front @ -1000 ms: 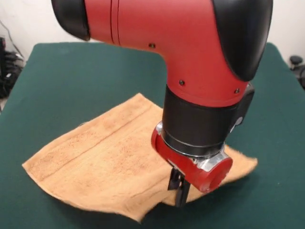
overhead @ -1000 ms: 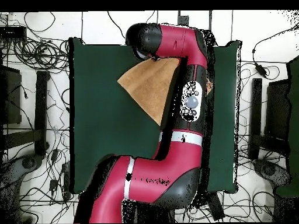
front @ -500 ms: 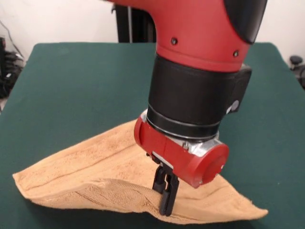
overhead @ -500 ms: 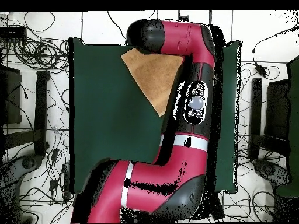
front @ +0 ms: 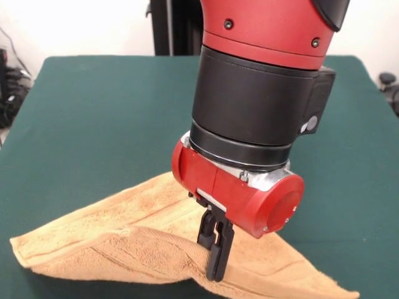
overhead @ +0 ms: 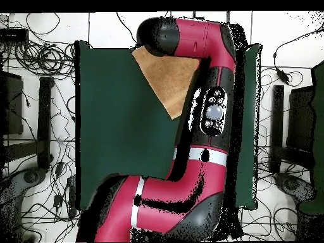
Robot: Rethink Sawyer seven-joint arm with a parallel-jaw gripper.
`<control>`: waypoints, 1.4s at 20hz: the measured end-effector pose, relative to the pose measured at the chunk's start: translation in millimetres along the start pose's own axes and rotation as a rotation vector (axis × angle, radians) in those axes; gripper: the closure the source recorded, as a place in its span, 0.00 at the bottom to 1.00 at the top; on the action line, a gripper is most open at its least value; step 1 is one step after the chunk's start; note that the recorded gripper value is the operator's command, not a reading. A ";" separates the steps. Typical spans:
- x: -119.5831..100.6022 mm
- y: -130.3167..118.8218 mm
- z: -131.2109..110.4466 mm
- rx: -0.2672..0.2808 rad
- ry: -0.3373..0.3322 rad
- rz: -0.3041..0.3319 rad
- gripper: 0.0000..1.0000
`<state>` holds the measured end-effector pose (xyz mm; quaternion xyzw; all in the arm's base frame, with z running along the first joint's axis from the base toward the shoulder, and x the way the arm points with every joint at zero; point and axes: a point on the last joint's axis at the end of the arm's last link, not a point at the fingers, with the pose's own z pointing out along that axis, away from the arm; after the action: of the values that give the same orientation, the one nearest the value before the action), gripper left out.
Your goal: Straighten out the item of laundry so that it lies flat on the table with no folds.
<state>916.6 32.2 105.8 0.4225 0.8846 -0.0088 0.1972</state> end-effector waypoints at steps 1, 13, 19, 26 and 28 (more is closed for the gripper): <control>-0.4 0.5 0.1 -0.004 -0.003 0.000 1.00; 1.8 -2.5 7.5 -0.016 -0.017 0.000 0.00; 0.6 -3.4 7.1 -0.013 -0.020 -0.002 0.00; -2.7 -6.0 5.1 -0.004 -0.028 -0.005 0.00; -3.7 -8.2 1.3 0.001 -0.024 -0.001 0.00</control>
<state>912.9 23.9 104.8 0.4221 0.8824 -0.0144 0.2075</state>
